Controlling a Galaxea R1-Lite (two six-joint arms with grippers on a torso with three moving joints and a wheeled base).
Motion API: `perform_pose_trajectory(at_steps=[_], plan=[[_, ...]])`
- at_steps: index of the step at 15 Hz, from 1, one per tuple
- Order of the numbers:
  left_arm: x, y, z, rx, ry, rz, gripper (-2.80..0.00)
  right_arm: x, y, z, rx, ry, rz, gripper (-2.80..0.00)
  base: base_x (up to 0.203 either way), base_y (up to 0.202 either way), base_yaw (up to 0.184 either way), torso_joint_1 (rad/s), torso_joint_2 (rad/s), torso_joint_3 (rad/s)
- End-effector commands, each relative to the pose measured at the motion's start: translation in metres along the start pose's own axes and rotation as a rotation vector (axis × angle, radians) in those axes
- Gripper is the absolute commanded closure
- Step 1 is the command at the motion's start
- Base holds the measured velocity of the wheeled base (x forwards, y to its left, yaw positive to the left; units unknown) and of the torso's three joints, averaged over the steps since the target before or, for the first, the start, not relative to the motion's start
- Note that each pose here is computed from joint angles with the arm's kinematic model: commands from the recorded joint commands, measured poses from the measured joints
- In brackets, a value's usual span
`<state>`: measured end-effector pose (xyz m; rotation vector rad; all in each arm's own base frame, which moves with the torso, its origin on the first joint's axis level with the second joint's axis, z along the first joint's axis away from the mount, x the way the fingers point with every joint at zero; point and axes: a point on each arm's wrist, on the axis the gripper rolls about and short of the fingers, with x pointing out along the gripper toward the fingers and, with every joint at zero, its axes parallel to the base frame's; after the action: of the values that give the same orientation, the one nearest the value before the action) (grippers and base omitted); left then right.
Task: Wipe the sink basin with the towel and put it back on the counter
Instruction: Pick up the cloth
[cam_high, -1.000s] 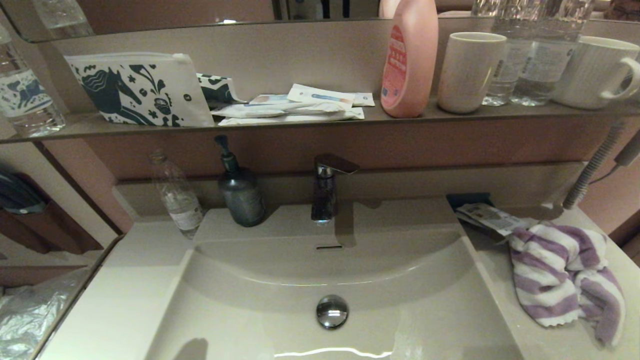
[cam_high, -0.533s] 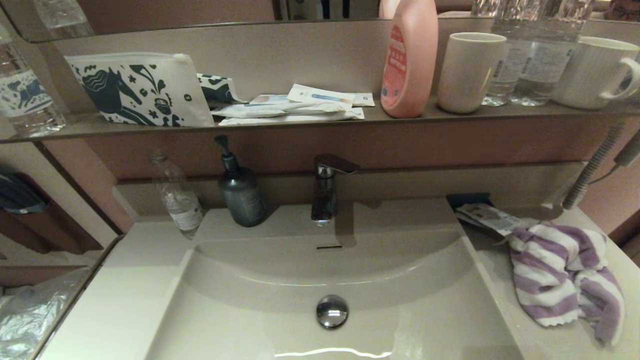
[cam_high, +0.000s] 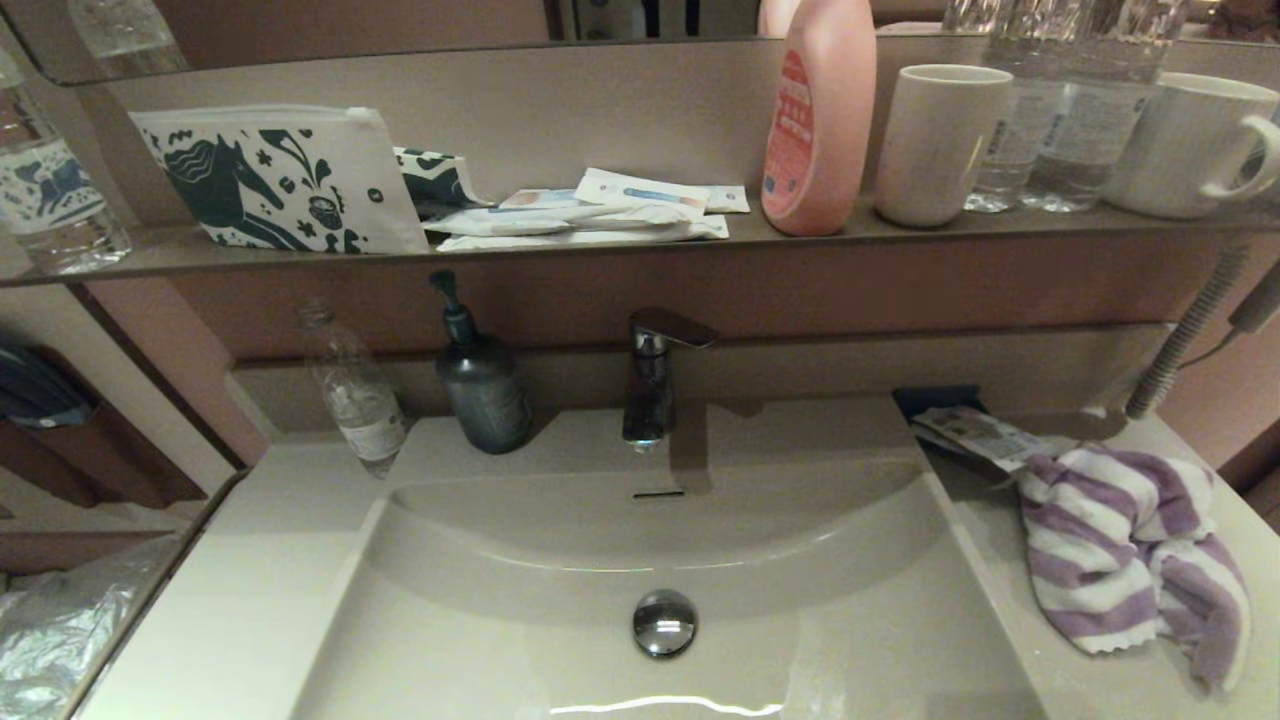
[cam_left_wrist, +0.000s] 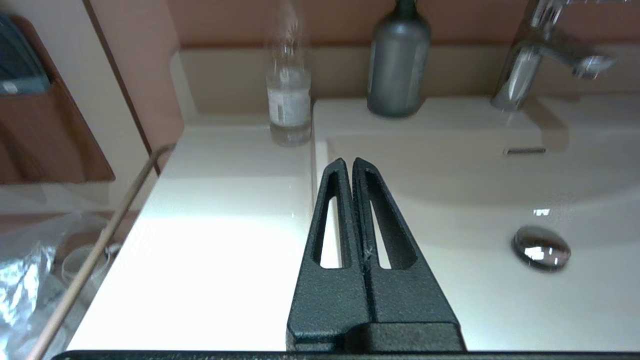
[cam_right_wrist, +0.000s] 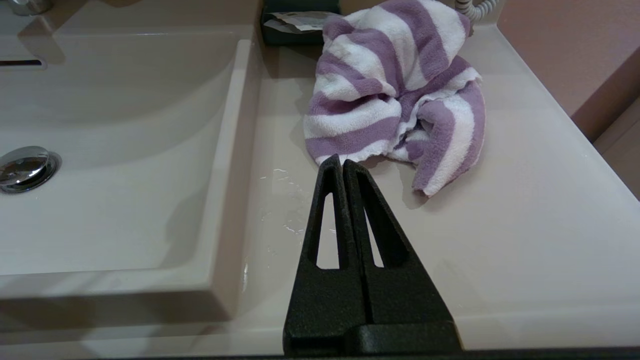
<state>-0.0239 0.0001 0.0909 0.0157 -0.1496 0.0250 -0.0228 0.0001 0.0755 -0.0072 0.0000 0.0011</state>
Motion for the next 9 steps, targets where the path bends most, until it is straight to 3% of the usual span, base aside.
perform_pose_trajectory(at_steps=[1, 3, 9], plan=[[-0.0001, -0.0001, -0.0051, 0.003, 0.05, -0.002, 0.0, 0.0, 0.0, 0.0, 0.0, 0.0, 0.0, 0.0, 0.0, 0.0, 0.0, 0.0, 0.0, 0.0], [-0.0004, -0.0003, -0.0098, 0.002, 0.096, -0.007, 0.0, 0.0, 0.0, 0.0, 0.0, 0.0, 0.0, 0.0, 0.0, 0.0, 0.0, 0.0, 0.0, 0.0], [-0.0007, -0.0005, -0.0121, 0.017, 0.118, -0.016, 0.0, 0.0, 0.0, 0.0, 0.0, 0.0, 0.0, 0.0, 0.0, 0.0, 0.0, 0.0, 0.0, 0.0]])
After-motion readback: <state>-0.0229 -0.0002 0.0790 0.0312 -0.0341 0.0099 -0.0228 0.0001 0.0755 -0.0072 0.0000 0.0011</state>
